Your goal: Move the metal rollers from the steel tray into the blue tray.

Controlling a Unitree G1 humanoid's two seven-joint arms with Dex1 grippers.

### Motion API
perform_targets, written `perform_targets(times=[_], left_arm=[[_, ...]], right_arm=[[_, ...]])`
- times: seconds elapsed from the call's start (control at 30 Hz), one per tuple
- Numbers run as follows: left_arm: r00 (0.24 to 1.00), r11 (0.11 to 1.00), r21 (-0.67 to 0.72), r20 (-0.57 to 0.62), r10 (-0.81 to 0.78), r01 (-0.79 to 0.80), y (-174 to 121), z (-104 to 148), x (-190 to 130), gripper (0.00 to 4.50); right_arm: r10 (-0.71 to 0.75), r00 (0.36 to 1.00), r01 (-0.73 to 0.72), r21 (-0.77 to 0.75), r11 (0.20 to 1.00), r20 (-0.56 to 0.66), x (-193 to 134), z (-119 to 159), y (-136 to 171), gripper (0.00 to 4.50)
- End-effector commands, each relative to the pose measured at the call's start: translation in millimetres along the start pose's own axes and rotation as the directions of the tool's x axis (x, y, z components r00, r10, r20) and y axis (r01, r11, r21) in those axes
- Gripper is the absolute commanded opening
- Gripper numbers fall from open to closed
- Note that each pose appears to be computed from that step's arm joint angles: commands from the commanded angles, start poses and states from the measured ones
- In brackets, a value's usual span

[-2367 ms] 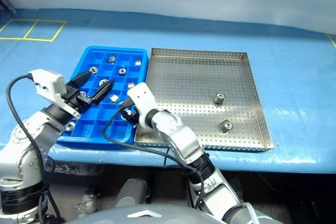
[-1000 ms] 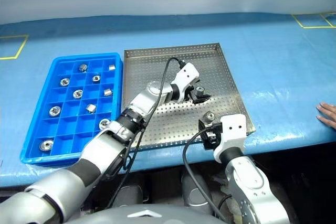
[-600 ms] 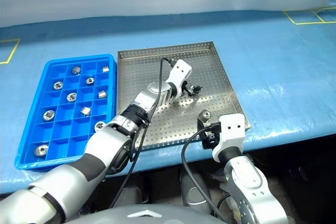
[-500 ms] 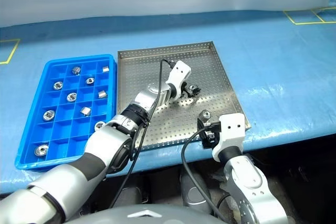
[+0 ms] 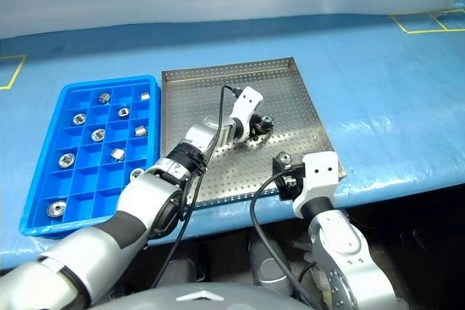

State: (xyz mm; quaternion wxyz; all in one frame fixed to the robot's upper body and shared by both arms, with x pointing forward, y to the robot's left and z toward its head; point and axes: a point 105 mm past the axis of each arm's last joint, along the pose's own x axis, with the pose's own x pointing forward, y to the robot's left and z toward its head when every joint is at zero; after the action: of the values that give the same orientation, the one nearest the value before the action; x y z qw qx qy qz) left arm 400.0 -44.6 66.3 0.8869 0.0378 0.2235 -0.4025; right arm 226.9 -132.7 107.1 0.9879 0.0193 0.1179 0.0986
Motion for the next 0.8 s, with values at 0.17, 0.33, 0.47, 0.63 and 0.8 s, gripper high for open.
perform_targets(times=[0.17, 0.33, 0.47, 0.63, 0.8], left_arm=[[0.897, 0.987, -0.102, 0.436, -0.066, 0.122, 3, 88, -40, 1.7], [0.772, 0.996, -0.087, 0.634, 0.042, 0.017, 33, 111, -107, 1.7], [0.738, 0.995, -0.015, 0.671, 0.079, -0.094, 50, 98, -168, 1.7], [0.749, 0.966, 0.038, 0.639, 0.174, -0.257, 65, 74, -227, 1.7], [0.722, 0.868, -0.041, 0.536, 0.437, -0.495, 92, 40, -278, 1.7]], right_arm=[[0.064, 0.996, -0.064, -0.002, 0.998, 0.059, 11, 14, 13, 3.52], [0.164, 0.984, -0.163, -0.009, 0.987, 0.072, 28, 19, 35, 3.52], [0.269, 0.961, -0.267, -0.038, 0.963, 0.064, 41, 20, 54, 3.52], [0.36, 0.932, -0.357, -0.05, 0.933, 0.049, 51, 19, 69, 3.52], [0.455, 0.891, -0.452, -0.103, 0.886, -0.002, 64, 10, 90, 3.52]])
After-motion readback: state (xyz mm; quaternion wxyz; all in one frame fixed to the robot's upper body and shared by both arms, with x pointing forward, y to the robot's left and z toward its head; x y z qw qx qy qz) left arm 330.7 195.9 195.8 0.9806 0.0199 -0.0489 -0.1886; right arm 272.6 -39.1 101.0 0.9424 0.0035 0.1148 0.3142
